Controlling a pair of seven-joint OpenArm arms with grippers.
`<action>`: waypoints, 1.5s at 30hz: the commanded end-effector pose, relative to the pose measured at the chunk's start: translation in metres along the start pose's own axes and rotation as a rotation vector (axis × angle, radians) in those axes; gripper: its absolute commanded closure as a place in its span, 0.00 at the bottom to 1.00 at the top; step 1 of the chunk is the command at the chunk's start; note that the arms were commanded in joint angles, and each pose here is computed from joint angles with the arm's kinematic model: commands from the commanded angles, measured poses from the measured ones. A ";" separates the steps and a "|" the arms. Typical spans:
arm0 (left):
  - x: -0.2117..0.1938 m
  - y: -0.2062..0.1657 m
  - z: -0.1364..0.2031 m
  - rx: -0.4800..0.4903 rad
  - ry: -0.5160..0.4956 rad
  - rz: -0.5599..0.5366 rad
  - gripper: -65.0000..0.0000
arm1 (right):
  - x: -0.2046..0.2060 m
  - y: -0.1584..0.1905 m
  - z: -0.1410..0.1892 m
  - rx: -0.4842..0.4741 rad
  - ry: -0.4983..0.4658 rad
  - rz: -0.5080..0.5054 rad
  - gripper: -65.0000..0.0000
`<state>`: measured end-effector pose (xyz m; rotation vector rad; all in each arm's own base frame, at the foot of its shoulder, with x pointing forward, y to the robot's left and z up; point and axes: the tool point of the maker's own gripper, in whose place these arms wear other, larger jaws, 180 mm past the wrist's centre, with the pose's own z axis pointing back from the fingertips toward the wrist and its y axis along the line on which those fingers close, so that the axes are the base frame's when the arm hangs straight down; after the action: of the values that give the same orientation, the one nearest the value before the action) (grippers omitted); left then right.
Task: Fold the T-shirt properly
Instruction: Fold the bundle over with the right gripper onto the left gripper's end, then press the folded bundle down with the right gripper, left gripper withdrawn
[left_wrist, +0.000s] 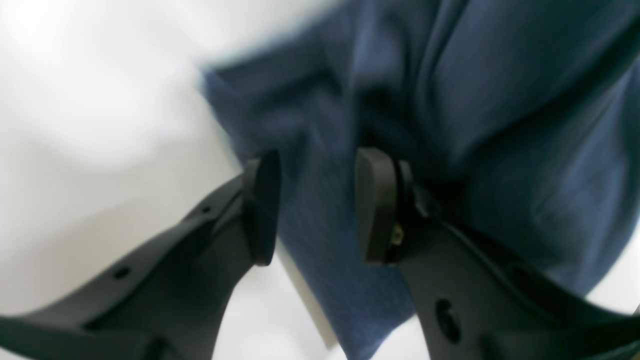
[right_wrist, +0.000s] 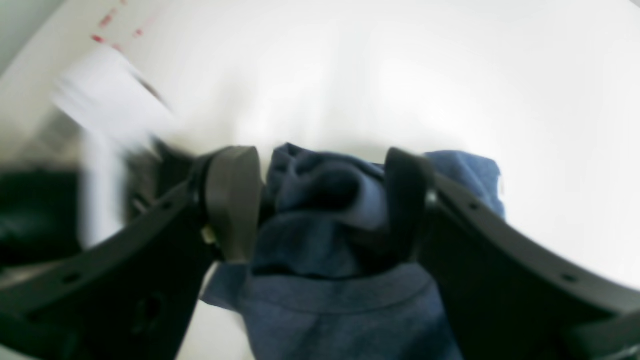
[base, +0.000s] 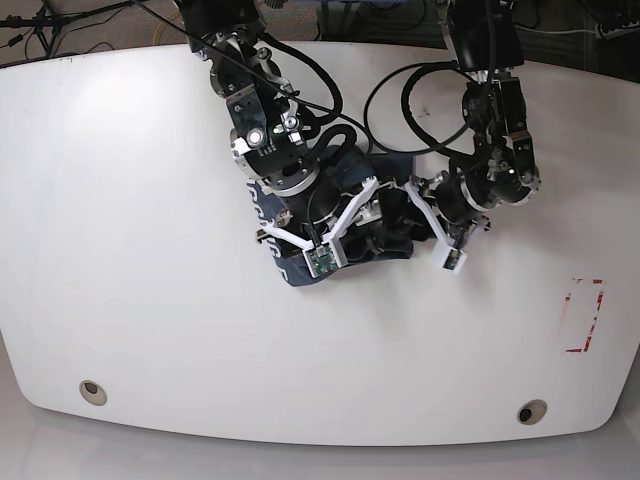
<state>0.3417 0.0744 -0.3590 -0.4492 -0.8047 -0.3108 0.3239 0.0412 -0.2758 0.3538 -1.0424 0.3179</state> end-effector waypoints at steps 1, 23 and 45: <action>0.042 0.007 0.023 0.022 -0.150 -0.012 0.64 | 0.020 -0.007 0.007 -0.017 -0.074 -0.008 0.42; 0.070 0.175 0.216 0.480 -0.403 0.041 0.64 | 0.014 0.022 0.002 0.092 -0.053 0.108 0.41; 0.008 0.194 0.228 0.523 -0.220 0.069 0.64 | -0.018 0.006 -0.046 0.070 0.096 0.151 0.78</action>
<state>0.2859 0.3499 -0.2729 -0.0118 -1.0137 0.0215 0.3418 0.0536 -0.3317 0.2929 -0.9043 0.4906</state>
